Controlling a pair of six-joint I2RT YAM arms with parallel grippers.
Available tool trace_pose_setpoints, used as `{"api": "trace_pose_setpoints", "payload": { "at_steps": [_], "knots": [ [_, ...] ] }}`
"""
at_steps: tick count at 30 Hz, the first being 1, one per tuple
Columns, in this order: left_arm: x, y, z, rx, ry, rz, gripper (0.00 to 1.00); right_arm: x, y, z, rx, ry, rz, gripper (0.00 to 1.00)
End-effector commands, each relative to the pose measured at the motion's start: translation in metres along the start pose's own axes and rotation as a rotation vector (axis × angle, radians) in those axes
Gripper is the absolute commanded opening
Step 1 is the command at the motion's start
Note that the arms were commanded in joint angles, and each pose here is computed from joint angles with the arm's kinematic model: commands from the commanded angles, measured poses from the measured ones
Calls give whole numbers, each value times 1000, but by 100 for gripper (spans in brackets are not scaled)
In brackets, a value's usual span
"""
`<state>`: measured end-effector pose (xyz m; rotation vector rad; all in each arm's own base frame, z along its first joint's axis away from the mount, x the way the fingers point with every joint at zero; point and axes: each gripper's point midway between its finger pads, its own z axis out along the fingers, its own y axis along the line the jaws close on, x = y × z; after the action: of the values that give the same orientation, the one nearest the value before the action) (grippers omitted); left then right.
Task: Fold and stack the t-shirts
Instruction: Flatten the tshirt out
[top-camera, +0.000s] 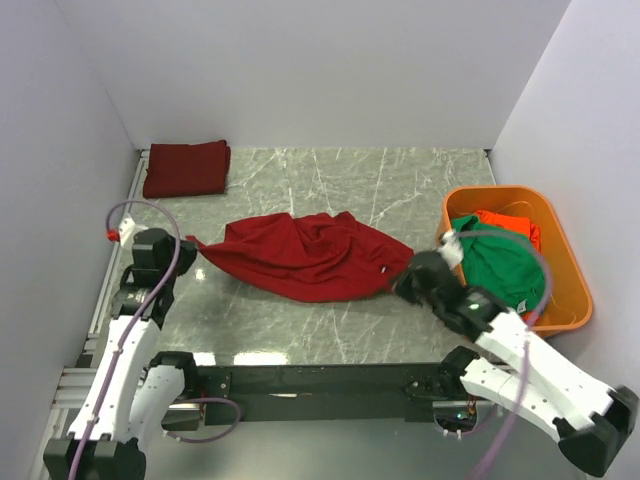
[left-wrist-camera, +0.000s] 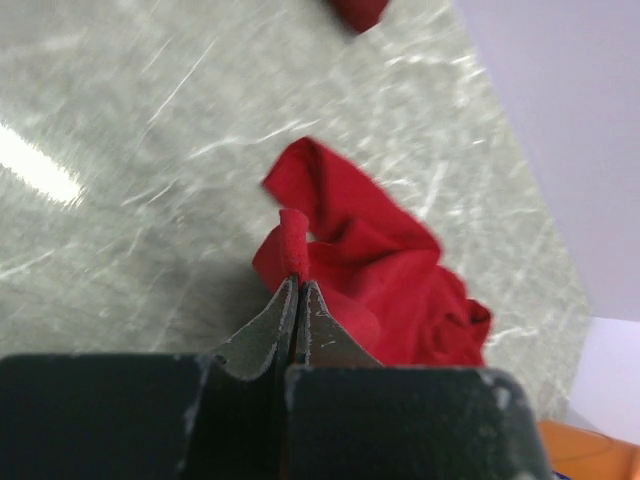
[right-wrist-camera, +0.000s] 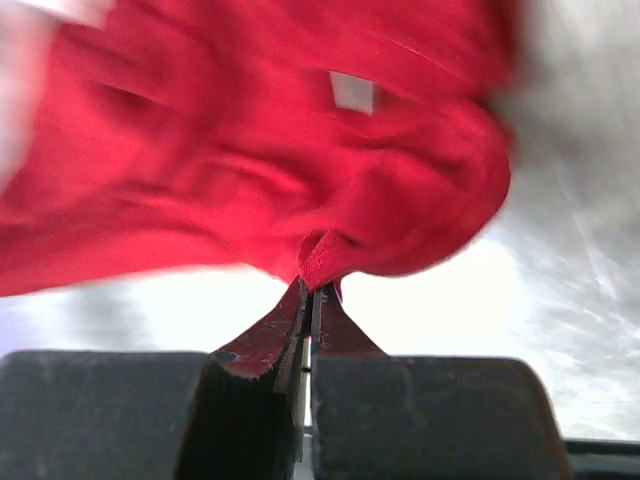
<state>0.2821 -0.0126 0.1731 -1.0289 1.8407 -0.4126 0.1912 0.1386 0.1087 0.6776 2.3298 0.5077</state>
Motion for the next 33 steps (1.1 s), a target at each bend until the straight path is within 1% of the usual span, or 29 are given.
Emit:
{"api": "trace_pose_setpoints", "payload": {
  "at_steps": [1, 2, 3, 4, 5, 6, 8, 9, 10, 11, 12, 13, 15, 17, 20, 21, 23, 24, 25, 26, 28, 29, 30, 31, 32, 33],
  "knots": [
    [-45, -45, -33, 124, -113, 13, 1, -89, 58, -70, -155, -281, -14, 0],
    [-59, -58, -45, 154, -146, 6, 1, -105, 63, -83, -162, -334, -15, 0],
    [-65, -62, -51, 161, -157, 6, 1, -127, 81, -111, -217, -389, 0, 0],
    [-70, -67, -57, 168, -165, 7, 1, -136, 83, -122, -213, -417, -26, 0],
    [-83, -81, -70, 202, -194, -1, 1, -147, 88, -134, -224, -448, -26, 0],
    [-88, -84, -76, 205, -206, -4, 1, -166, 99, -158, -258, -501, -7, 0],
    [-108, -102, -98, 256, -254, -18, 1, -181, 106, -181, -289, -548, -17, 0],
    [-115, -106, -106, 263, -274, -24, 1, -194, 114, -202, -329, -587, 2, 0],
    [-120, -109, -113, 266, -287, -26, 1, -200, 117, -212, -342, -607, -6, 0],
    [-133, -118, -129, 293, -319, -36, 1, -204, 120, -222, -361, -621, -9, 0],
    [-140, -122, -139, 309, -343, -41, 1, -213, 125, -241, -396, -646, 3, 0],
    [-146, -122, -147, 305, -366, -44, 1, -218, 127, -250, -410, -662, -5, 0],
    [-164, -135, -175, 358, -422, -58, 1, -229, 134, -276, -457, -697, 1, 0],
    [-176, -145, -194, 398, -459, -58, 1, -237, 134, -291, -471, -733, -5, 0],
    [-189, -159, -208, 441, -495, -59, 1, -250, 140, -315, -515, -792, -9, 0],
    [-192, -163, -204, 436, -498, -51, 1, -256, 146, -322, -534, -823, -18, 0],
    [-204, -176, -210, 464, -528, -53, 1, -262, 155, -327, -547, -852, -29, 0],
    [-206, -183, -201, 459, -523, -46, 0, -269, 166, -325, -552, -872, -32, 0],
    [-212, -191, -203, 480, -536, -41, 1, -272, 171, -324, -545, -890, -56, 0],
    [-216, -202, -192, 487, -536, -39, 1, -274, 183, -311, -524, -890, -81, 0],
    [-222, -217, -183, 516, -544, -35, 1, -284, 201, -307, -533, -933, -102, 0],
    [-221, -224, -161, 500, -523, -27, 1, -288, 217, -289, -524, -926, -138, 0],
    [-227, -235, -157, 531, -541, -31, 1, -295, 228, -286, -546, -941, -139, 0],
    [-229, -242, -148, 537, -541, -30, 1, -298, 239, -277, -568, -926, -152, 0],
    [-227, -250, -122, 522, -524, -21, 1, -320, 243, -250, -522, -925, -149, 0],
    [-233, -260, -116, 548, -545, -18, 1, -317, 265, -240, -622, -857, -172, 0]
  ]
}}
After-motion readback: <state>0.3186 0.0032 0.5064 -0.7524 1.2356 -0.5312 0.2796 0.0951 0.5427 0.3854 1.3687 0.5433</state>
